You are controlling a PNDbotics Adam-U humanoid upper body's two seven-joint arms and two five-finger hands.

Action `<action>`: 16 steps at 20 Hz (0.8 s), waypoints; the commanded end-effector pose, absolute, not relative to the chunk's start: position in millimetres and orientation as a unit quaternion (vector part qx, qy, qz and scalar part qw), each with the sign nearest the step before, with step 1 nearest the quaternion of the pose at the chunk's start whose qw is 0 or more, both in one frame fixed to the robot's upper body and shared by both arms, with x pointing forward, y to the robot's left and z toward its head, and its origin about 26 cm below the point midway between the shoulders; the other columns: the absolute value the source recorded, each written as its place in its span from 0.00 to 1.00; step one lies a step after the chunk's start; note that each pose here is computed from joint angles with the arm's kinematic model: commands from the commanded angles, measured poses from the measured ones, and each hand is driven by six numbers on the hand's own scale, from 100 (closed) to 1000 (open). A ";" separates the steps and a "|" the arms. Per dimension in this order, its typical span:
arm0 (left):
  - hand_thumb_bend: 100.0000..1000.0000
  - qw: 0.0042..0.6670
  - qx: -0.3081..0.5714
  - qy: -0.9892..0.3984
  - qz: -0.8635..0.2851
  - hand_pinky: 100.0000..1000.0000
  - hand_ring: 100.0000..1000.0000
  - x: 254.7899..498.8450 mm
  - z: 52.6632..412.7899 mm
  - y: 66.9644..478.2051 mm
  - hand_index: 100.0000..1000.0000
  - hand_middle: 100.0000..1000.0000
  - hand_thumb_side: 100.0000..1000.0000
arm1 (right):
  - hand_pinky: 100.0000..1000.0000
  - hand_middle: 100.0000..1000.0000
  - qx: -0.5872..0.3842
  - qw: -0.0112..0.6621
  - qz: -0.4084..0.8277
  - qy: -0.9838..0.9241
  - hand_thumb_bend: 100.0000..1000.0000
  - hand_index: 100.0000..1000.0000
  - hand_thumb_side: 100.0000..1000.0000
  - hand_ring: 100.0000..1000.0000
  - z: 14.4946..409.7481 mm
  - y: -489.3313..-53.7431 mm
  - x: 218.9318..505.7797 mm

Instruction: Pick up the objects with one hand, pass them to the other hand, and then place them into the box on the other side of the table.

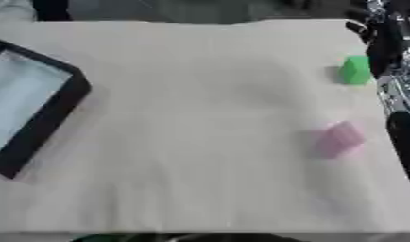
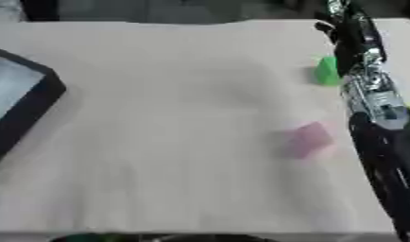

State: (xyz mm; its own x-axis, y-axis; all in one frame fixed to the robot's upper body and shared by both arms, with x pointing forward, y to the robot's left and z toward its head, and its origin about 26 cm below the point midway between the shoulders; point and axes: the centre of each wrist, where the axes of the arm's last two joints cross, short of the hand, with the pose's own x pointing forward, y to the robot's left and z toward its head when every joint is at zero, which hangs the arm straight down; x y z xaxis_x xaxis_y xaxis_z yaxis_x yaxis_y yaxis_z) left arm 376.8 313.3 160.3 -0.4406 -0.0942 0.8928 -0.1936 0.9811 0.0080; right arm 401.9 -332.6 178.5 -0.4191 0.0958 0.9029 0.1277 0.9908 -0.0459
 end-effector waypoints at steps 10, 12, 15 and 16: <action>0.46 0.503 0.092 -0.858 0.054 0.81 0.77 371.3 172.1 319.3 0.88 0.80 0.71 | 0.85 0.76 -0.076 0.531 0.010 -0.844 0.00 0.85 0.64 0.76 194.5 -339.2 401.0; 0.46 0.503 0.092 -0.858 0.053 0.81 0.77 370.7 172.2 319.4 0.88 0.80 0.71 | 0.86 0.76 -0.082 0.536 0.032 -0.840 0.00 0.85 0.62 0.77 196.9 -342.7 399.9; 0.46 0.504 0.094 -0.857 0.050 0.81 0.77 369.4 172.5 320.7 0.88 0.80 0.72 | 0.86 0.77 -0.103 0.542 0.116 -0.826 0.00 0.86 0.61 0.77 212.3 -353.3 395.2; 0.45 0.504 0.094 -0.857 0.049 0.80 0.77 368.9 172.6 321.4 0.88 0.80 0.72 | 0.86 0.77 -0.114 0.543 0.152 -0.818 0.00 0.86 0.60 0.78 220.3 -357.5 392.6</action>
State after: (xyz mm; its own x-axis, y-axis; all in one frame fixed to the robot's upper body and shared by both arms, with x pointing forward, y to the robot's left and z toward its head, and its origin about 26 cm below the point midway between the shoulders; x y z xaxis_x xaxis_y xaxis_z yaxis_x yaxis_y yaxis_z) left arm 371.0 316.6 158.3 -0.4413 -0.0952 0.8923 -0.2059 0.9786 0.0025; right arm 397.1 -347.9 195.0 -0.3551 0.2686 0.8954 0.0223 0.9600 -0.2792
